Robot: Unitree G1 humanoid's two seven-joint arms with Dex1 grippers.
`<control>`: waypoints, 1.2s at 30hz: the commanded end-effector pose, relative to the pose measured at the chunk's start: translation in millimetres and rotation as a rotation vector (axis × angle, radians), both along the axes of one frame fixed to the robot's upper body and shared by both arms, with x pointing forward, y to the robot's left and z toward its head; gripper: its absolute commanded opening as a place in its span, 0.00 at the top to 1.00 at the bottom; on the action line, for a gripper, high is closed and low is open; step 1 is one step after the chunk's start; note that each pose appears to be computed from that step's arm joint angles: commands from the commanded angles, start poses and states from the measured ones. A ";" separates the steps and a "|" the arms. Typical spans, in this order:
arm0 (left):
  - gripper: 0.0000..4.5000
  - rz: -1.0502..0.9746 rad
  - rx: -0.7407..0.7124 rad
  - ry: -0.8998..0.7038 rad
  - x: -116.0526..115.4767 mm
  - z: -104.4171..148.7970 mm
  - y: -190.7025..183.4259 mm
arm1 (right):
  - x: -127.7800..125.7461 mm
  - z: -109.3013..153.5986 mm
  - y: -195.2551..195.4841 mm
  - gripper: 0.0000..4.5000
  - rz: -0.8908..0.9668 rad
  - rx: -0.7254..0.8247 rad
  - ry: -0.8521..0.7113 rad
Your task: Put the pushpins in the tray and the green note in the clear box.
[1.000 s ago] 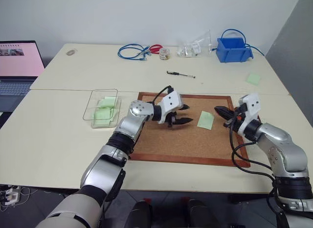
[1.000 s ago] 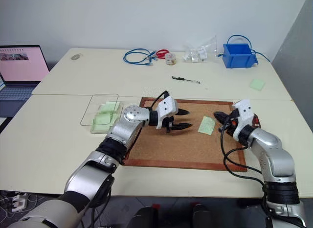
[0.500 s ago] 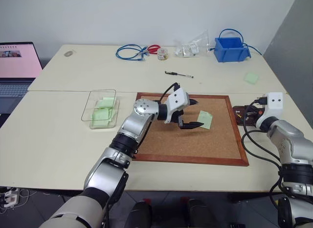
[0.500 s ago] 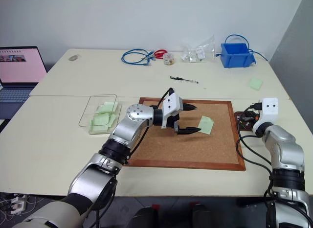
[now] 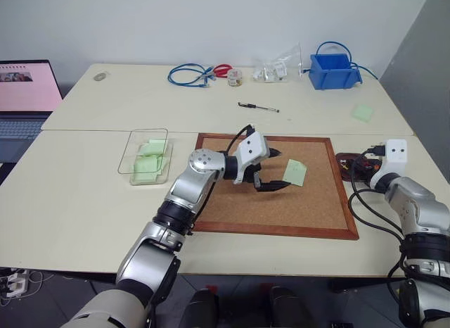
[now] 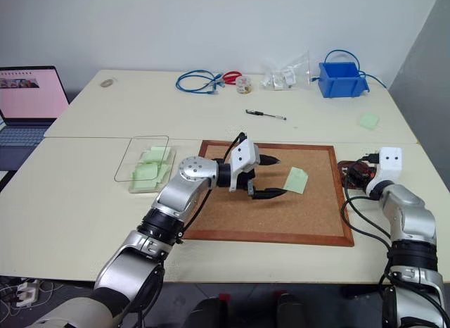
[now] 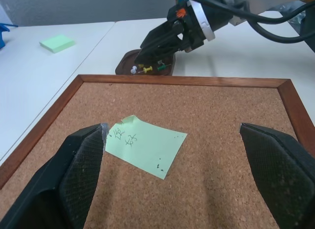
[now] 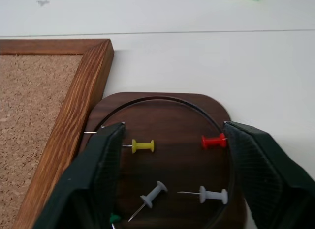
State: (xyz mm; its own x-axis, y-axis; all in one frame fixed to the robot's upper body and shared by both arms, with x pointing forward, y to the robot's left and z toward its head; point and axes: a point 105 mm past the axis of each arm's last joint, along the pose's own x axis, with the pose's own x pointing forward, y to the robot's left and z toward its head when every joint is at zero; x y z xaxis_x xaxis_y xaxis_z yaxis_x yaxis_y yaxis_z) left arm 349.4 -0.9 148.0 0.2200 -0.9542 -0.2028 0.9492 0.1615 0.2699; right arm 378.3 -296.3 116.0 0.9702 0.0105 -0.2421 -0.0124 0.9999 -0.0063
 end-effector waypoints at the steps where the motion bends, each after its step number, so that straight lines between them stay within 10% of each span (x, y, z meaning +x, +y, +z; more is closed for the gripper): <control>1: 0.00 0.024 -0.032 -0.020 -0.8 9.7 5.9 | -2.7 40.3 1.7 0.04 0.031 -0.042 -0.162; 10: 0.00 0.117 -0.018 0.056 -0.9 -8.3 30.8 | -27.6 42.8 91.8 0.04 0.487 0.019 -0.203; 36: 0.00 0.049 0.216 0.053 47.9 -19.7 -28.0 | -84.0 37.9 123.1 0.04 0.629 -0.051 -0.162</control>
